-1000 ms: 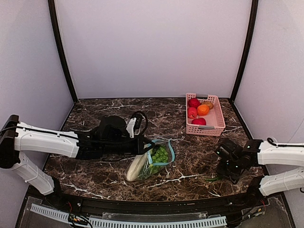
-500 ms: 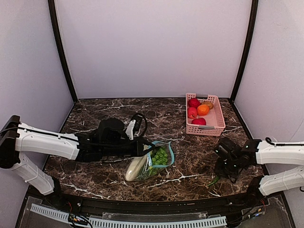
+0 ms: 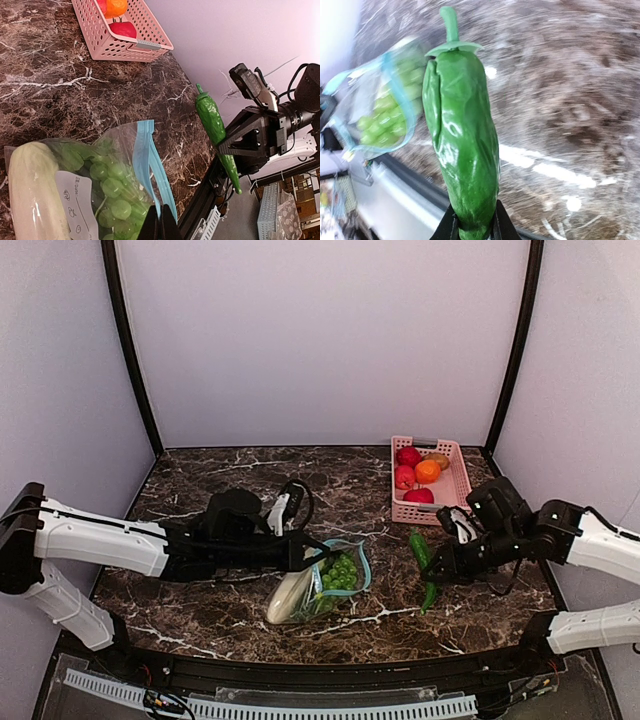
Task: Place the food in the zip-top bag and seal the zipper
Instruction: Pick up the fake vegetable from the center of the board, then place the fake vegetable in the zipper food storage bag.
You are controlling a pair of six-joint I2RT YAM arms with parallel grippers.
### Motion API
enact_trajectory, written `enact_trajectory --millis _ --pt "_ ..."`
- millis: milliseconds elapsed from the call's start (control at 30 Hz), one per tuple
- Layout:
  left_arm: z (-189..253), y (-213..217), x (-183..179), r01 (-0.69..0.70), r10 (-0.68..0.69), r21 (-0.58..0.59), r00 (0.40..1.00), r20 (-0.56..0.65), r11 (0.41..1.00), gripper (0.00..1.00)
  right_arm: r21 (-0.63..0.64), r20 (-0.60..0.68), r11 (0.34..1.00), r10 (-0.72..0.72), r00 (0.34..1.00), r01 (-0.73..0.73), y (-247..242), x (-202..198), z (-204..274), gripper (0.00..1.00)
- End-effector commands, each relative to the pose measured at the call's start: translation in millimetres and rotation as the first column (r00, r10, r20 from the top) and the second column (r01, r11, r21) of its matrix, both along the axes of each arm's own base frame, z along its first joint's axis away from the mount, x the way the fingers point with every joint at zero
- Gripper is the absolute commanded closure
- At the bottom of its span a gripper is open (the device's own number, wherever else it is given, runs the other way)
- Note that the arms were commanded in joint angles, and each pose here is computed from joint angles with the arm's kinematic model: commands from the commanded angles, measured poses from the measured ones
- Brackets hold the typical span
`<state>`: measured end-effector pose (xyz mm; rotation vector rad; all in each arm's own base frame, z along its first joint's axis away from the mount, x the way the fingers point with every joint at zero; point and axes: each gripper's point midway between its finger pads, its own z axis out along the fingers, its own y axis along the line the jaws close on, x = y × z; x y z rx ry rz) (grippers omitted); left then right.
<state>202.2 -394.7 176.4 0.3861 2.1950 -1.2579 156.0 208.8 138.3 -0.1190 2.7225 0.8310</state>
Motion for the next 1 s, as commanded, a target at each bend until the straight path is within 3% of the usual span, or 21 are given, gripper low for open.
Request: enact_trajectory --millis 0,167,367,567,733,967 --pt "6.1 -9.4 -3.7 0.067 -0.066 -0.027 0.997 0.040 0.997 0.99 0.195 -0.060 0.942 0.288 0.956 -0.272 39.8 -35.5 36.3 0.95" --pt "5.0 -13.3 -5.1 0.086 -0.085 -0.034 0.995 0.044 0.996 0.99 0.324 -0.106 0.873 0.415 0.904 -0.363 66.6 -48.5 60.7 0.95" --pt "4.8 -15.5 -7.9 0.105 -0.104 -0.039 0.994 0.040 0.994 0.99 0.360 -0.241 0.859 0.463 0.853 -0.364 86.9 -50.3 47.1 0.96" --pt "6.7 -14.9 -10.0 0.115 -0.113 -0.043 0.993 0.043 0.992 0.99 0.348 -0.291 0.860 0.478 0.829 -0.373 103.6 -41.7 36.3 0.96" --pt "4.7 -17.9 -13.8 0.144 -0.143 -0.048 0.989 0.041 0.988 0.99 0.310 -0.337 0.894 0.421 0.842 -0.324 115.9 -24.8 19.4 0.96" --pt "-1.6 -19.6 -19.0 0.180 -0.178 -0.036 0.983 0.036 0.983 0.99 0.265 -0.311 0.944 0.278 0.909 -0.197 137.6 14.3 -4.4 0.96"
